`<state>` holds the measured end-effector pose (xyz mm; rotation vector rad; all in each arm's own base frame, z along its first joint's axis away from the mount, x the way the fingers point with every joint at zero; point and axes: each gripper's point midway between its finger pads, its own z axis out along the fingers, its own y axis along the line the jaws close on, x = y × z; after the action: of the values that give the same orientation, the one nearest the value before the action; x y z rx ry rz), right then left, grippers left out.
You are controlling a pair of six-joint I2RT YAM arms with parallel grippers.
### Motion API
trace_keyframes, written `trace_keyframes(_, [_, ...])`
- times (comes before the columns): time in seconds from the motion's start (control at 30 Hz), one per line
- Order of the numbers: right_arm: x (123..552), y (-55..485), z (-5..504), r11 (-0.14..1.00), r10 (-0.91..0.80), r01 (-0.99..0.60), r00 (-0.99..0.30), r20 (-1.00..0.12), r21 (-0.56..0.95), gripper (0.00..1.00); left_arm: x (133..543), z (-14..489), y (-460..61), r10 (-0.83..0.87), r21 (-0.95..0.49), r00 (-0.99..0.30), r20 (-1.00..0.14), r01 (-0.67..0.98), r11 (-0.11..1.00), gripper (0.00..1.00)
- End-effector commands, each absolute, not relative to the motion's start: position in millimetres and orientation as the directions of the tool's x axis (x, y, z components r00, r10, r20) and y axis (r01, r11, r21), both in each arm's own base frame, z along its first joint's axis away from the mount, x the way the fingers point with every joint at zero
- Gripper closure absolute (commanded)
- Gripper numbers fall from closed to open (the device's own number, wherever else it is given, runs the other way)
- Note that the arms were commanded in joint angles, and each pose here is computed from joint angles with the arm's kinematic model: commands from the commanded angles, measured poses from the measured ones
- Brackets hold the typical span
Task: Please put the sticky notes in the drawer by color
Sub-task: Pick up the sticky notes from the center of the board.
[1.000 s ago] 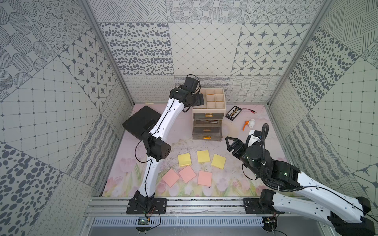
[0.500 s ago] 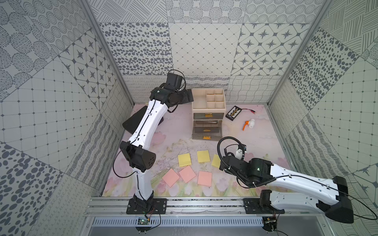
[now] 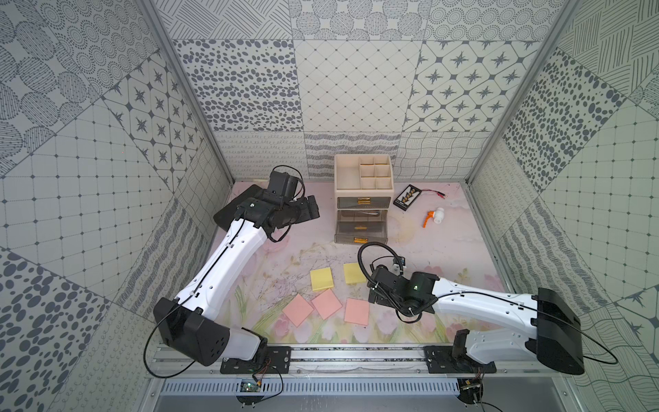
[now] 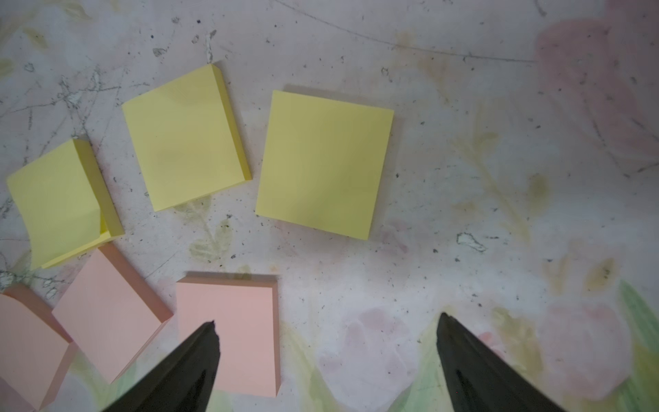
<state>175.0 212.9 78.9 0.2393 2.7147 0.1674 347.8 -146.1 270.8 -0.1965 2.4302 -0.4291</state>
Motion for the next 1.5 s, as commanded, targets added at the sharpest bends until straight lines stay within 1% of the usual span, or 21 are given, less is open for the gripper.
trace_keyframes(0.0, [185.2, 228.0, 77.3, 0.988, 0.133, 0.09, -0.913, -0.385, 0.128, 0.01, 339.0, 266.9, -138.9, -0.28, -0.377, -0.748, -0.601, -0.044, 0.925, 0.06])
trace_keyframes(0.07, [188.6, 229.8, 67.5, 0.988, 0.137, 0.1, -0.924, -0.357, 0.119, 0.01, 332.3, 259.0, -136.7, -0.273, -0.368, -0.76, -0.59, -0.048, 0.929, 0.06])
trace_keyframes(0.2, [198.9, 231.5, 57.2, 0.979, 0.176, 0.128, -0.921, -0.348, 0.157, 0.01, 322.6, 246.5, -131.4, -0.264, -0.352, -0.773, -0.576, -0.058, 0.934, 0.06])
trace_keyframes(0.3, [207.6, 222.5, 56.7, 0.979, 0.194, 0.155, -0.91, -0.367, 0.132, 0.01, 318.1, 238.1, -129.6, -0.256, -0.34, -0.785, -0.564, -0.062, 0.938, 0.07])
trace_keyframes(0.47, [219.6, 219.8, 53.9, 0.974, 0.217, 0.175, -0.899, -0.38, 0.142, 0.01, 316.4, 230.1, -129.6, -0.252, -0.335, -0.795, -0.552, -0.065, 0.94, 0.07])
trace_keyframes(0.7, [229.2, 223.2, 39.5, 0.979, 0.206, 0.186, -0.905, -0.373, 0.089, 0.01, 316.6, 229.8, -129.0, -0.255, -0.335, -0.794, -0.552, -0.069, 0.94, 0.07])
trace_keyframes(1.0, [237.2, 222.8, 31.3, 0.97, 0.242, 0.213, -0.894, -0.377, 0.117, 0.01, 313.0, 229.2, -124.6, -0.251, -0.32, -0.793, -0.555, -0.075, 0.944, 0.08])
trace_keyframes(1.47, [236.1, 210.6, 16.6, 0.97, 0.234, 0.241, -0.9, -0.367, 0.028, 0.01, 311.7, 231.6, -123.2, -0.254, -0.32, -0.788, -0.56, -0.077, 0.944, 0.08])
